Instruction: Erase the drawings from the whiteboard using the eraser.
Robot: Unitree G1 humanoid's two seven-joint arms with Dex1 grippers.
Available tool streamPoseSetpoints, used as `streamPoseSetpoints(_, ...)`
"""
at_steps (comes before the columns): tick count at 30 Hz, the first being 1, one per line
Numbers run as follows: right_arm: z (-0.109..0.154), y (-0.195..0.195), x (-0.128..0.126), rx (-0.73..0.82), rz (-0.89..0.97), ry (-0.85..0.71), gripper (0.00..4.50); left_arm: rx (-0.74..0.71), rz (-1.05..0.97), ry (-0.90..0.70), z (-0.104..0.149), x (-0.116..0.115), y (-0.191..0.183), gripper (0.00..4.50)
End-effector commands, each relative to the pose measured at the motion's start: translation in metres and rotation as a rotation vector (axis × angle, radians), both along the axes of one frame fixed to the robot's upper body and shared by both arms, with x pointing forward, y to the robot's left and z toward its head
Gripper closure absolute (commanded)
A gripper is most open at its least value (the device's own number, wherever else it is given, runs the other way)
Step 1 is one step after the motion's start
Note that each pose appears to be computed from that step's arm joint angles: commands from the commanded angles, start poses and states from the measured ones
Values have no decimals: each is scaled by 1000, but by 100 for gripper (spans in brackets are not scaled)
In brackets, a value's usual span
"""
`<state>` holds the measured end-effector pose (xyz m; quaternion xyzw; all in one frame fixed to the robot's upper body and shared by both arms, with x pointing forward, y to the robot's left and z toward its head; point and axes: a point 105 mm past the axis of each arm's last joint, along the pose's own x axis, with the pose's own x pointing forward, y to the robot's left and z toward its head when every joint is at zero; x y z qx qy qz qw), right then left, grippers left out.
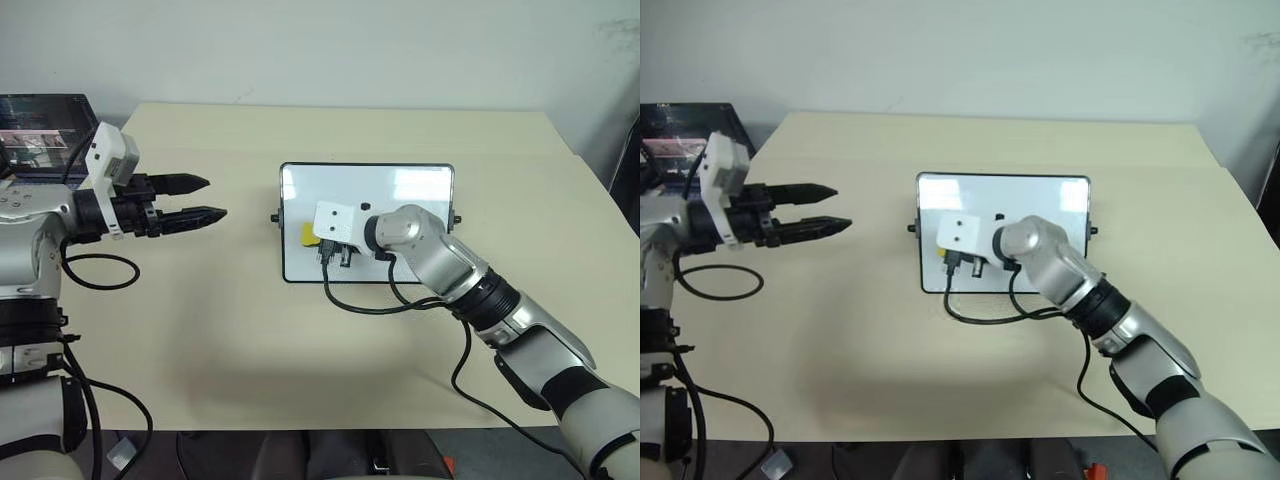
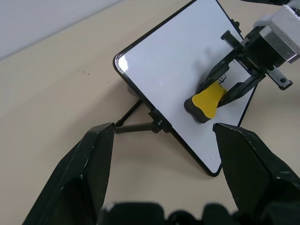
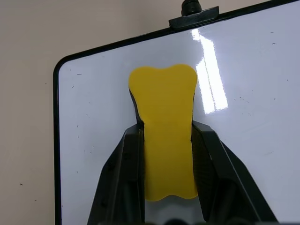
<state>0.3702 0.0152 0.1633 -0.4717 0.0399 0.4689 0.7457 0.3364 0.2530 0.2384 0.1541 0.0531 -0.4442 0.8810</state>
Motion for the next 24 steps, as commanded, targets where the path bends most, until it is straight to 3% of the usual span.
streamPoseSetpoints(1, 11, 0, 5, -49, -4, -76, 350, 14, -1, -73, 20, -6, 2, 87)
streamPoseSetpoints(12, -26, -22, 4, -198, -31, -61, 350, 14, 7, -77, 21, -6, 2, 87)
streamPoseSetpoints(21, -54, -34, -13, -248, -7, 17, 350, 14, 1, -78, 20, -3, 0, 87)
streamPoseSetpoints(24, -57, -38, -9, -257, -32, 1, 350, 15, -1, -80, 20, -3, 0, 87)
